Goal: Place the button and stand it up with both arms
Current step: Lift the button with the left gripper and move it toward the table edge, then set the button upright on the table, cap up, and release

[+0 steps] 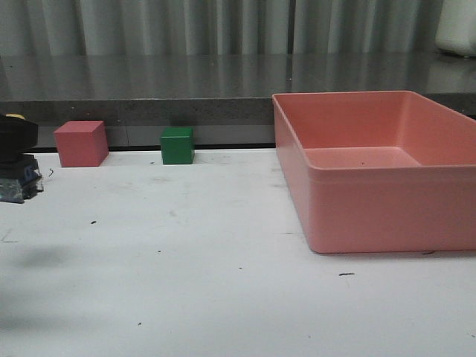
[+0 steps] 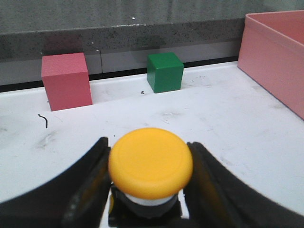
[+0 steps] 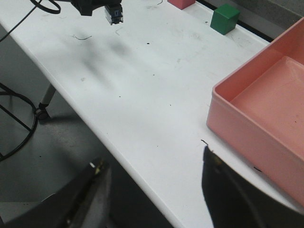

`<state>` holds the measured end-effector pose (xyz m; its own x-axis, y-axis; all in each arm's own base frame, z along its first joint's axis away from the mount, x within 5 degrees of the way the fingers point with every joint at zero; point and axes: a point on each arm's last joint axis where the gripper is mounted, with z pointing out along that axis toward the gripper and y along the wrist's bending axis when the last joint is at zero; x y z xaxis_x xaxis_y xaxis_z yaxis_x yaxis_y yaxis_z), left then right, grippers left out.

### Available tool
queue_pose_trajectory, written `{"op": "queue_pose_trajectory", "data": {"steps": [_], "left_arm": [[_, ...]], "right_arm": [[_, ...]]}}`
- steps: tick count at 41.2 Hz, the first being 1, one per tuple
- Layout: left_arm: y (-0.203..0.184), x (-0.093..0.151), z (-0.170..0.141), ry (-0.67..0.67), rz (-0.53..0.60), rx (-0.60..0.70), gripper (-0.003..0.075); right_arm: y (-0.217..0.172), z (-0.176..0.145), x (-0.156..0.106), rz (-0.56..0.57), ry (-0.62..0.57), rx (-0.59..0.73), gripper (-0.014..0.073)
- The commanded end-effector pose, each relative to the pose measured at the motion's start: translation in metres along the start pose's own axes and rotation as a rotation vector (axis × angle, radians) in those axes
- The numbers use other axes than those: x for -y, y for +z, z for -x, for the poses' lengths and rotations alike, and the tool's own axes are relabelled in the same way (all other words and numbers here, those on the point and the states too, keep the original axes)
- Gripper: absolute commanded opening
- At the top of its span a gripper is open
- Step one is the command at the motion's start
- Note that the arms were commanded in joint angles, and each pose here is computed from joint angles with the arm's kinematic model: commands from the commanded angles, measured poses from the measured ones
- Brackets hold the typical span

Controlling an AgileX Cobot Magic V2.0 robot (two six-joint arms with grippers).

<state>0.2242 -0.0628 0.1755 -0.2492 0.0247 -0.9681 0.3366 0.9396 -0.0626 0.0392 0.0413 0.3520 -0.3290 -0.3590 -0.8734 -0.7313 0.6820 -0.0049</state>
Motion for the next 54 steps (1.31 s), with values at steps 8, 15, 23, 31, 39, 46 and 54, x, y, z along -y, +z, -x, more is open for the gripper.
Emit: {"op": "queue_pose_trajectory", "data": {"steps": [8,15,23,31,39,46,54], "left_arm": [[0.016,-0.009,0.003,-0.058,0.057,0.199,0.0169],[0.022,-0.012,-0.012,0.005,0.083,0.142,0.0169],[0.026,-0.014,-0.018,-0.001,0.091,0.161,0.0169],[0.030,-0.016,-0.028,-0.012,0.113,0.147,0.0169],[0.033,-0.017,-0.037,-0.032,0.115,0.120,0.0169],[0.032,-0.017,-0.037,-0.058,0.111,0.149,0.0171],[0.026,-0.018,-0.039,-0.063,0.128,0.161,0.0226]], "right_arm": [[-0.004,0.013,0.001,-0.008,-0.013,0.095,0.0447],[-0.004,0.013,0.001,-0.008,-0.013,0.095,0.0447],[-0.004,0.013,0.001,-0.008,-0.013,0.095,0.0447],[-0.004,0.013,0.001,-0.008,-0.013,0.095,0.0447],[-0.004,0.013,0.001,-0.008,-0.013,0.095,0.0447],[-0.004,0.013,0.001,-0.008,-0.013,0.094,0.0447],[-0.004,0.013,0.001,-0.008,-0.013,0.094,0.0447]]}}
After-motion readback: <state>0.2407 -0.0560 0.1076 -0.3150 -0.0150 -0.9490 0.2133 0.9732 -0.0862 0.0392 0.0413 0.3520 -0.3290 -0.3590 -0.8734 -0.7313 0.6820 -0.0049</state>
